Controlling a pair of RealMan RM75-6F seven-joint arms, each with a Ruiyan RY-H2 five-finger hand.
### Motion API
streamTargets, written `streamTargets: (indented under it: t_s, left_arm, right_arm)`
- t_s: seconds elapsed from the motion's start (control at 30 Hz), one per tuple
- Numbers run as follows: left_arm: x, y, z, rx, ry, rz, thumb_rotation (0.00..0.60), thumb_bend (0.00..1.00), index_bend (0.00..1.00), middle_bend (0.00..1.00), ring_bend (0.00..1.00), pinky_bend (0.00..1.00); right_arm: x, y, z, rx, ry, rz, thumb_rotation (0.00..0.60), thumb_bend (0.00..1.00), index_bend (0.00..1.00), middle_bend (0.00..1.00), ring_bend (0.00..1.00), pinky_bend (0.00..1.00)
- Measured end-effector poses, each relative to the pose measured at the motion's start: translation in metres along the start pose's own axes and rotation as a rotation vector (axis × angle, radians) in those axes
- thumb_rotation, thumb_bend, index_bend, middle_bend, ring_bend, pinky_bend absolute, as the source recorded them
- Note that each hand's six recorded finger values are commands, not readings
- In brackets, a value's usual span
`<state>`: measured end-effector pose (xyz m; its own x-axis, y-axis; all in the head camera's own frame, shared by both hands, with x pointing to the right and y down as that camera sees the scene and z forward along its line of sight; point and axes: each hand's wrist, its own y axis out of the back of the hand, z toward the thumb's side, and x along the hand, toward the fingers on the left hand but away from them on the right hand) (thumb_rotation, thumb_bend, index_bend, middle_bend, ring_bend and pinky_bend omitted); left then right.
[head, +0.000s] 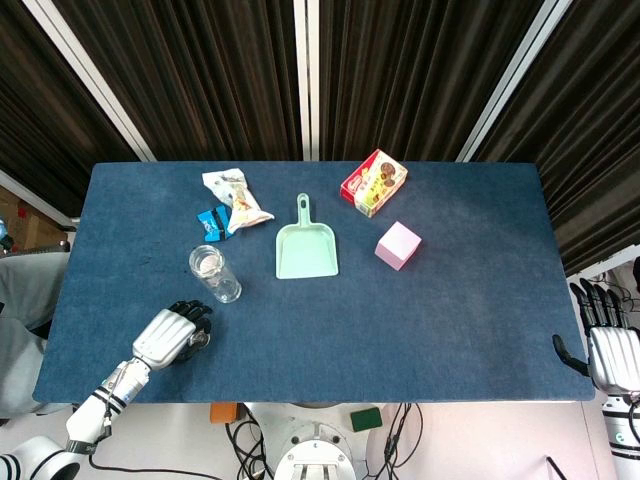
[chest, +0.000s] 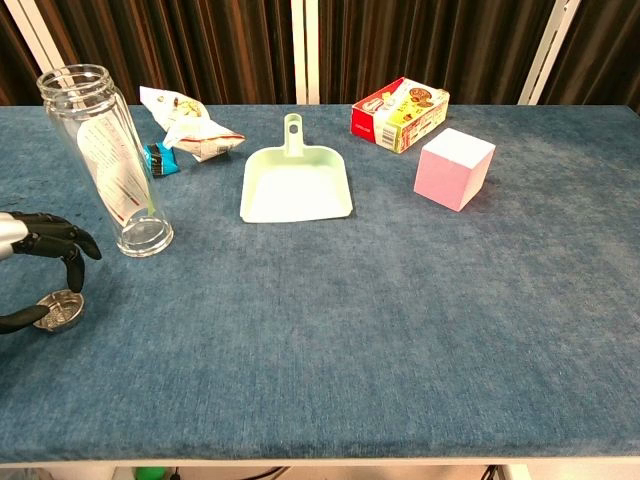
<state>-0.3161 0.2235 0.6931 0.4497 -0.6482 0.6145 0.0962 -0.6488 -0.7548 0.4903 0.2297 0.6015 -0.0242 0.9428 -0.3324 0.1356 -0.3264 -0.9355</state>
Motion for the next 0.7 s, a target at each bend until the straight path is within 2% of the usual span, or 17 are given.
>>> streamTargets:
  t_s: [0.7]
  left_arm:
    - [0.0023, -0.0029, -0.0046, -0.004, 0.009, -0.008, 0.6, 0.38, 0.45, 0.24, 0.17, 0.26]
  right_arm:
    - [0.0005, -0.0003, 0.0003, 0.003, 0.0, 0.0, 0.6, 0.33, 0.0, 0.0, 0.0, 0.0]
